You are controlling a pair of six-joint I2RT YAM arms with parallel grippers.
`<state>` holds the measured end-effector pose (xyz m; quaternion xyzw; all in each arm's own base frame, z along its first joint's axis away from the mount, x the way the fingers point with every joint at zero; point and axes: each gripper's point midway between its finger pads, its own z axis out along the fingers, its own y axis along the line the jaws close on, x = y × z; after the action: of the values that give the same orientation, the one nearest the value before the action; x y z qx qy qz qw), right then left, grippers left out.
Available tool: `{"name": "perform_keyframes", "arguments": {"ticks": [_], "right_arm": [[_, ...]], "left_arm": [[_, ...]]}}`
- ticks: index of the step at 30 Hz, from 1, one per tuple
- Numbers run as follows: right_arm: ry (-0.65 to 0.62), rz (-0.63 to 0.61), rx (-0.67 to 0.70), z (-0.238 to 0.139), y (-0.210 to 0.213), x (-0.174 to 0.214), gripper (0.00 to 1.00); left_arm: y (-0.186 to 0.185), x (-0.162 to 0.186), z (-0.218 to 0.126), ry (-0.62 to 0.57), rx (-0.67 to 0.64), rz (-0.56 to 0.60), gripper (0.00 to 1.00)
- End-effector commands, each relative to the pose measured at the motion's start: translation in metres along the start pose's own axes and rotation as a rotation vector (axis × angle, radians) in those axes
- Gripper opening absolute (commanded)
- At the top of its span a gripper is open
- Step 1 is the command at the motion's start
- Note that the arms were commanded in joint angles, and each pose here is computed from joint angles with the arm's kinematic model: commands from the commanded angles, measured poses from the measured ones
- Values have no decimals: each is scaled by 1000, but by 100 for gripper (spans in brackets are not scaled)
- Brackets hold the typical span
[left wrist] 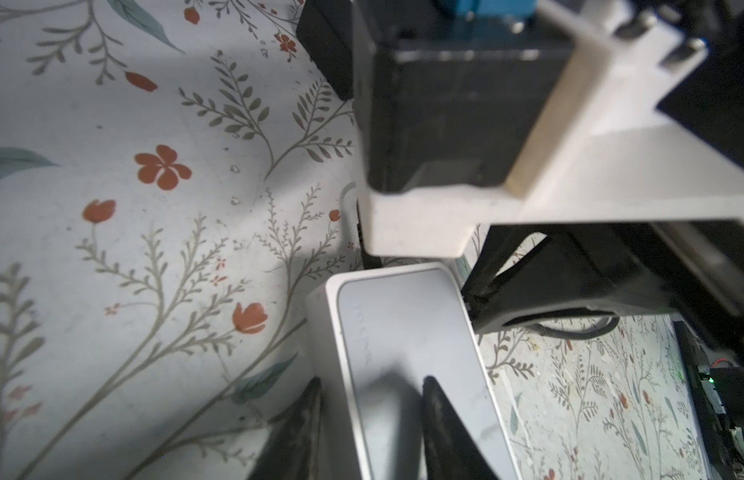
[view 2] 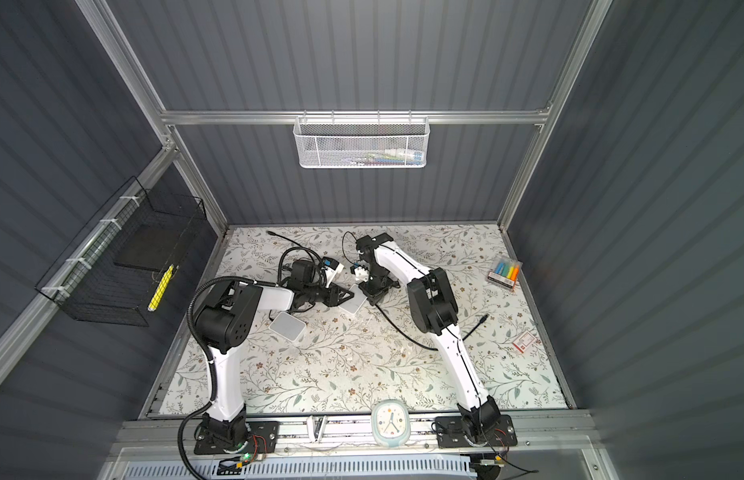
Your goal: Insert the plug into the switch port
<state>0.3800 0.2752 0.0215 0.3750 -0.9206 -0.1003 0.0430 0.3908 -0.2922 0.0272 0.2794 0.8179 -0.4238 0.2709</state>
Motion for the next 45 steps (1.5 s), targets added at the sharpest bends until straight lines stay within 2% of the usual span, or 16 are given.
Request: {"name": "perform_keyframes", "arguments": {"ticks": [1,9,33,45], "right_arm": [[-480,-230,-129,-54,54,-110,0],[-474,-233,-124,-55,59,-104,0],[-562,-296,-102,-59,82,-142,0],[-623,-237,-51,-66,73,-160,0]], "left_arm": [[-63,141,22,416,233,-295,39],[-64,136,25,397,249,-284,39],[-106,148,42,440,355,-245,36],[-113,150,43,442,375,-251,34]]}}
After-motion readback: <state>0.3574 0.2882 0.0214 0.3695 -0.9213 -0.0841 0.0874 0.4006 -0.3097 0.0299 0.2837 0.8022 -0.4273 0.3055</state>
